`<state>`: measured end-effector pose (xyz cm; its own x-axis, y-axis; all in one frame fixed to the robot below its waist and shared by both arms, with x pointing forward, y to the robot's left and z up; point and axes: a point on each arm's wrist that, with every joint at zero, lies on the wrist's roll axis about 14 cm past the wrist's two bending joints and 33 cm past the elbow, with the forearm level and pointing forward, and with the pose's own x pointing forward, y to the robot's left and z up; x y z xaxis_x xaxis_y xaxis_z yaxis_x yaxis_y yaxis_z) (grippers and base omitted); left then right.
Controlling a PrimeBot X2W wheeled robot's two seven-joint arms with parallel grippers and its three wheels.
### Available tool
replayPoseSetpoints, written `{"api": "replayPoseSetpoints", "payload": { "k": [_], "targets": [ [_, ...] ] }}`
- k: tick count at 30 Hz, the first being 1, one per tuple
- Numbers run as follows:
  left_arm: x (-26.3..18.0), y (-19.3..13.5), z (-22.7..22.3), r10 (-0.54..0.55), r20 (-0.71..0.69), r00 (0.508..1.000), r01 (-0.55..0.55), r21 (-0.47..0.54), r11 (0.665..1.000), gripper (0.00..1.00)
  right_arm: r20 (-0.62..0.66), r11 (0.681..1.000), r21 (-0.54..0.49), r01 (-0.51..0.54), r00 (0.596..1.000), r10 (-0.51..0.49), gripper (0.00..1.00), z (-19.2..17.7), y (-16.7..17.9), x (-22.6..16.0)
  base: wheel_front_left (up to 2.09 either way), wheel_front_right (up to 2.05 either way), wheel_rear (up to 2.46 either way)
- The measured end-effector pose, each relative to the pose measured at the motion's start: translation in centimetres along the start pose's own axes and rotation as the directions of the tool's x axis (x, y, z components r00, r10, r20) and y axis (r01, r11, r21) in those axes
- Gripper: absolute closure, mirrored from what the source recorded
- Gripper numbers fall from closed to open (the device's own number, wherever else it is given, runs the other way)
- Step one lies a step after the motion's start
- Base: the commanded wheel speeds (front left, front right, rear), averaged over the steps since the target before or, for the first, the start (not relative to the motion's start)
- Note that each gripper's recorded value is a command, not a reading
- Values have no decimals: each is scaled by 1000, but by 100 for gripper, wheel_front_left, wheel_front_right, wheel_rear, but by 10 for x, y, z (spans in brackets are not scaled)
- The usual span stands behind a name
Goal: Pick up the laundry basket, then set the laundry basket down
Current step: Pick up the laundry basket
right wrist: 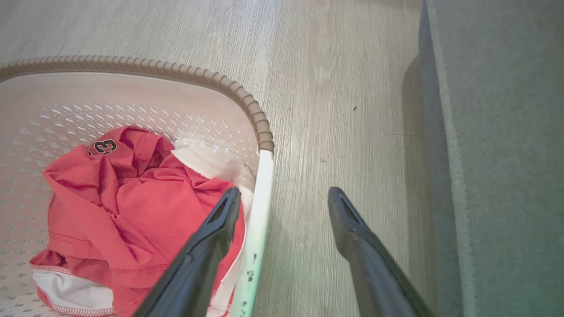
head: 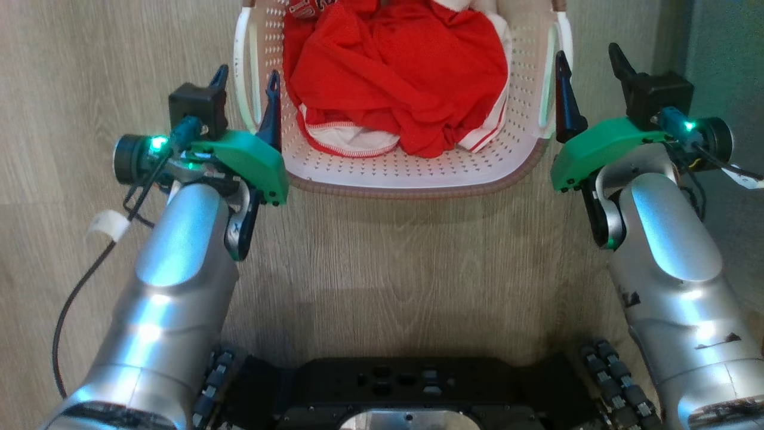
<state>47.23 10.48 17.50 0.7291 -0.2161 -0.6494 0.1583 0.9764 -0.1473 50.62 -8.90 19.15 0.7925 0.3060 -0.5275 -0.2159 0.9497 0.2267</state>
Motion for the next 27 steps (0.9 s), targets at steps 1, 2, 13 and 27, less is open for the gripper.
{"api": "replayPoseSetpoints", "payload": {
  "k": [1,2,13,27],
  "targets": [
    [2,2,-2,4,-7,1000,-4,1,1000,0,-6,1000,2,-2,1000,2,0,-3,0,1,0,0,0],
    [4,4,-5,13,-15,1000,-13,3,1000,0,-12,1000,6,-3,1000,3,0,-7,0,3,0,0,0],
    [21,20,-24,44,-70,997,-43,10,999,0,-48,998,51,-24,999,27,0,-31,6,19,0,0,0],
    [30,18,-32,19,-99,995,-14,49,999,0,-88,996,80,-28,996,35,0,-49,9,28,0,0,0]
  ]
}}
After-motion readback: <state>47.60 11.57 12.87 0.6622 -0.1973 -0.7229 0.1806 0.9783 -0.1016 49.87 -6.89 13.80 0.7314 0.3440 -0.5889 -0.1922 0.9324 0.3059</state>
